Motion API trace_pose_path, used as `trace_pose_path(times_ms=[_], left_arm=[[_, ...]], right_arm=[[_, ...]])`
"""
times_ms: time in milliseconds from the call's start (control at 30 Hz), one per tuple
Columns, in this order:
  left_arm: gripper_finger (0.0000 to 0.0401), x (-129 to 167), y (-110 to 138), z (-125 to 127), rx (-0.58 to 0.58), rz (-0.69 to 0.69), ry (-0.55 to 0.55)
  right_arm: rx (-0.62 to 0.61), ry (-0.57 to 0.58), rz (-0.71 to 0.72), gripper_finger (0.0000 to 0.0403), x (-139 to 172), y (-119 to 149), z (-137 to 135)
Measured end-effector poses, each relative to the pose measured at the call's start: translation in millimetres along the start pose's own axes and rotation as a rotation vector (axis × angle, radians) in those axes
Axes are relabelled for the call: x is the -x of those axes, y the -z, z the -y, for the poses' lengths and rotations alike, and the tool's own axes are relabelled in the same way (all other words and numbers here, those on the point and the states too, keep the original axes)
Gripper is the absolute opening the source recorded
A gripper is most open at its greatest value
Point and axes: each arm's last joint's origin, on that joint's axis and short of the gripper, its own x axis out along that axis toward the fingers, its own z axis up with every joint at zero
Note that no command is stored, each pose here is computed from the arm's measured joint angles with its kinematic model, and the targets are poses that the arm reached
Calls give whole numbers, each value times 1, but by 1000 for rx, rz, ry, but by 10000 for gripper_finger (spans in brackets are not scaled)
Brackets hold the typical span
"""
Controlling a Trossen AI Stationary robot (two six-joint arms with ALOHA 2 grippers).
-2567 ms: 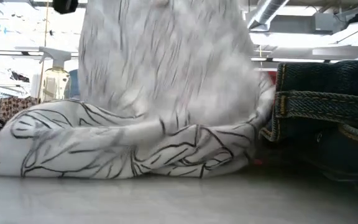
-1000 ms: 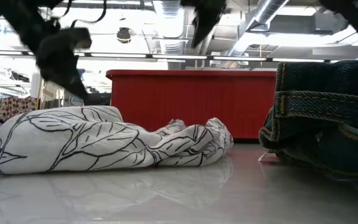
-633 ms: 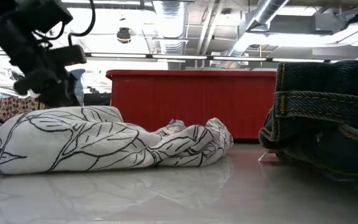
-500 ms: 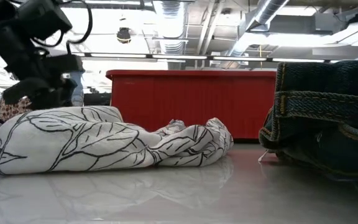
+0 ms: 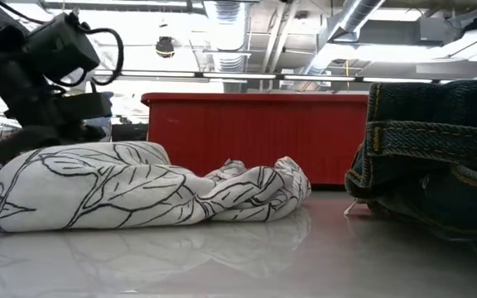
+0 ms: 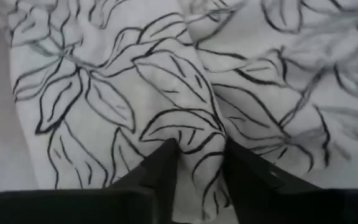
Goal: Fold Laundry from Bin
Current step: Fold the white from the red laundry bin
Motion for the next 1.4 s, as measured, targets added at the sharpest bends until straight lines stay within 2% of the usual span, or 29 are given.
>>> trace_pose_path(times_ms=[100, 167, 300, 400, 533, 700, 833, 1033, 1167, 1300, 1400], left_arm=[[48, -6, 1, 0, 137, -27, -40], [14, -10, 1, 0, 282, -16, -85], [4, -13, 2, -1, 626, 33, -169], [3, -13, 1, -3, 762, 84, -201], [3, -14, -2, -6, 805, 117, -222], [2, -16, -5, -10, 887, 125, -179], [2, -16, -6, -9, 891, 132, -172], [2, -16, -6, -9, 894, 128, -149], [2, -16, -7, -9, 895, 127, -148], [2, -16, -7, -8, 900, 129, -143], [2, -16, -8, -8, 933, 124, -114]], right_arm=[[91, 62, 106, 181, -14, -6, 5], [131, 116, 180, 170, -23, -8, 13], [166, 145, 325, 155, -42, -8, 27], [213, 150, 388, 151, -60, -2, 27], [331, 161, 423, 151, -85, 4, 27], [359, 153, 421, 155, -133, 8, 36], [381, 146, 457, 156, -160, 8, 34], [323, 321, 358, 157, -190, 21, 42], [272, 327, 321, 157, -209, 32, 57], [196, 312, 299, 156, -224, 40, 61], [130, 309, 283, 134, -225, 42, 62]])
